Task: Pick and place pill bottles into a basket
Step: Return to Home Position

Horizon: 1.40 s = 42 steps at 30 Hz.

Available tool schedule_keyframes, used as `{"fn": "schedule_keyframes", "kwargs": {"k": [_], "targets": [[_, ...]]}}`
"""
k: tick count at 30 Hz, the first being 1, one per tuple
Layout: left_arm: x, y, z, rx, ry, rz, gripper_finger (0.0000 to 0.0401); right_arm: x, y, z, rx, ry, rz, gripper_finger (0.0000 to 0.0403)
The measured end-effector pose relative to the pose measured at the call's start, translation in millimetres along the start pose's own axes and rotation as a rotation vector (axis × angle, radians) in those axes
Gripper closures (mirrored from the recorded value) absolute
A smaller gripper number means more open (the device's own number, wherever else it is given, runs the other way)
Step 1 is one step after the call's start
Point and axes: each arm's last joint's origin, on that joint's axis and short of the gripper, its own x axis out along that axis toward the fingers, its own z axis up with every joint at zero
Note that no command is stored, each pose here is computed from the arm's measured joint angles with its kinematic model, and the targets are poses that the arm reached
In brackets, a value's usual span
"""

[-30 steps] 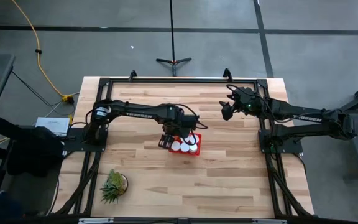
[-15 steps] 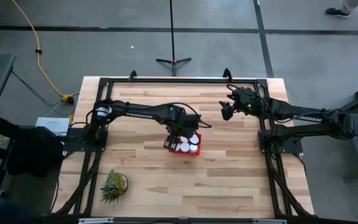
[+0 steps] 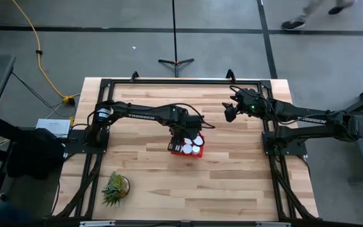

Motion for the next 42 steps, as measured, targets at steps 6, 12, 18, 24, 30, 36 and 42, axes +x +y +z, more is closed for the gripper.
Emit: {"fn": "schedule_keyframes", "kwargs": {"k": [6, 12, 18, 24, 30, 36, 42], "targets": [[-32, 33, 2, -0.241, -0.305, -0.167, 0.0290, 0, 4, 1, -0.066, 0.020, 0.117, 0.0147], [-79, 60, -8, -0.289, -0.632, -0.135, 0.0379, -13, 7, 4, -0.205, 0.006, 0.334, 0.0149], [-119, 62, -42, -0.345, -0.833, -0.017, 0.0354, -53, -3, 16, -0.174, -0.155, 0.507, 0.0215], [-141, 44, -73, -0.298, -1.109, 0.075, 0.0380, -82, -12, 15, -0.219, -0.248, 0.587, 0.0334], [-139, 29, -110, -0.374, -1.127, 0.140, 0.0374, -94, -18, 9, -0.257, -0.255, 0.618, 0.0390], [-141, 7, -152, -0.362, -1.205, 0.192, 0.0379, -103, -24, 2, -0.277, -0.302, 0.626, 0.0395], [-133, -17, -201, -0.372, -1.252, 0.217, 0.0379, -83, -32, -37, -0.186, -0.381, 0.685, 0.0401]]}}
